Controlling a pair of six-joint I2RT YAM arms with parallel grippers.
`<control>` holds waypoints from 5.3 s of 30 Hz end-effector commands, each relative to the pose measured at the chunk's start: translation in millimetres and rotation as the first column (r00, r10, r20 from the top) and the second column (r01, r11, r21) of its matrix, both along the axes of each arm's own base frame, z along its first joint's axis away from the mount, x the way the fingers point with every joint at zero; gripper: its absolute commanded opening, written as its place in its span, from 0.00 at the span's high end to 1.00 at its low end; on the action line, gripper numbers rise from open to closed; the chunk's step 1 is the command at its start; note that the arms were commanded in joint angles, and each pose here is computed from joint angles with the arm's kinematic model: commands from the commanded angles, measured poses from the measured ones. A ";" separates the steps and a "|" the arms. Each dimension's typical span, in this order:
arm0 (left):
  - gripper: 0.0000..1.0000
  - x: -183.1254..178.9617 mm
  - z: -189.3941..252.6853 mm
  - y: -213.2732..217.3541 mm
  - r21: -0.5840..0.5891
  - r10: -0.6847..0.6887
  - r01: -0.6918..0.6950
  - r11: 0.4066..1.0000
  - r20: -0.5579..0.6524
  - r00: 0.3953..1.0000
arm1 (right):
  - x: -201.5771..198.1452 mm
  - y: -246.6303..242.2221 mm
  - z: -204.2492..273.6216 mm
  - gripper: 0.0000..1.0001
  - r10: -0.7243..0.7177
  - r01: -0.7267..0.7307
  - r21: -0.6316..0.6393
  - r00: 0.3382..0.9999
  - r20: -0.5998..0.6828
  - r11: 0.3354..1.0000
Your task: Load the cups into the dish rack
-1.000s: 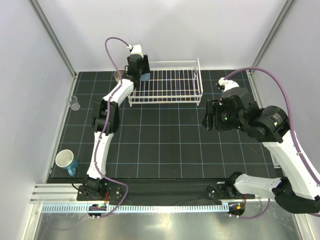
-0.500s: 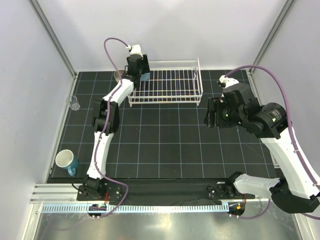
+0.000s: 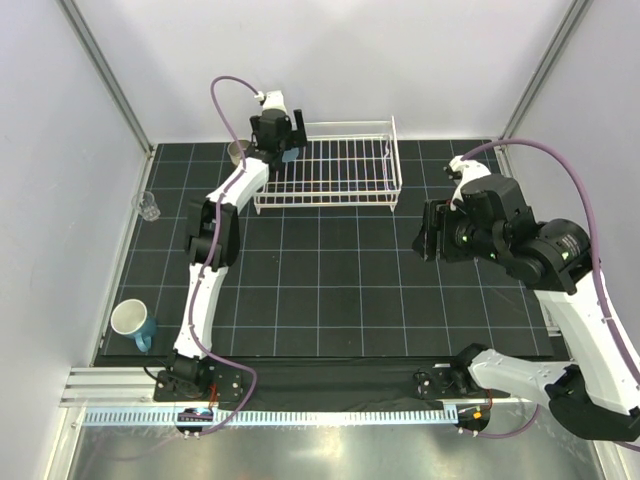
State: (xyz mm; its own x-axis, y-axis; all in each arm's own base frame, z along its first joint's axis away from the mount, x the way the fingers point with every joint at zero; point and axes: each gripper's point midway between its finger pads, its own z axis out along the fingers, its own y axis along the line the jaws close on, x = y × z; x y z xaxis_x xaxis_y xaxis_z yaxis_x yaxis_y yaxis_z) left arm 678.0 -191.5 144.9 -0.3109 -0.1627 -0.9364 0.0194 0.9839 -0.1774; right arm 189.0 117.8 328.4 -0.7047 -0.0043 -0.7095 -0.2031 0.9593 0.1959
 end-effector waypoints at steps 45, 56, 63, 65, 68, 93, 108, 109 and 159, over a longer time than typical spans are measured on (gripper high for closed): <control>0.00 -323.6 110.7 26.6 -0.211 -0.038 -0.029 0.977 -0.307 0.951 | -53.2 -15.7 -41.8 0.17 -0.082 0.097 0.079 0.981 -0.178 0.992; 0.00 -358.6 93.7 67.7 -0.220 0.041 -0.173 0.960 -0.501 0.865 | -45.9 -26.9 -28.8 0.00 -0.095 0.099 0.032 0.990 -0.107 0.995; 0.03 -357.5 97.2 124.4 -0.306 0.153 -0.365 0.879 -0.544 0.825 | -50.4 -12.4 -45.3 0.00 -0.011 0.014 0.017 0.980 -0.199 1.000; 0.10 -366.2 95.1 142.3 -0.233 0.220 -0.411 0.881 -0.568 0.793 | -50.7 -2.8 -49.7 0.00 0.033 -0.026 0.033 0.972 -0.231 0.999; 0.16 -383.7 102.4 179.0 -0.067 0.395 -0.513 0.856 -0.557 0.731 | -52.3 6.8 -43.7 0.00 0.082 -0.066 0.076 0.971 -0.227 0.995; 0.18 -470.1 29.2 291.9 0.278 0.699 -0.732 0.623 -0.617 0.361 | -44.3 24.2 -42.2 0.00 0.266 -0.265 0.033 0.936 -0.233 0.964; 0.15 -490.1 -5.0 306.9 0.320 0.718 -0.780 0.537 -0.659 0.224 | -42.1 34.6 -43.3 0.00 0.321 -0.337 -0.041 0.921 -0.220 0.941; 0.15 -490.5 -5.2 308.5 0.322 0.723 -0.788 0.524 -0.657 0.213 | -42.0 34.8 -43.6 0.00 0.322 -0.339 -0.045 0.921 -0.220 0.940; 0.98 -491.8 -56.1 332.6 0.404 0.702 -0.782 0.475 -0.710 0.060 | -41.1 40.7 -52.6 0.00 0.335 -0.361 -0.082 0.914 -0.228 0.929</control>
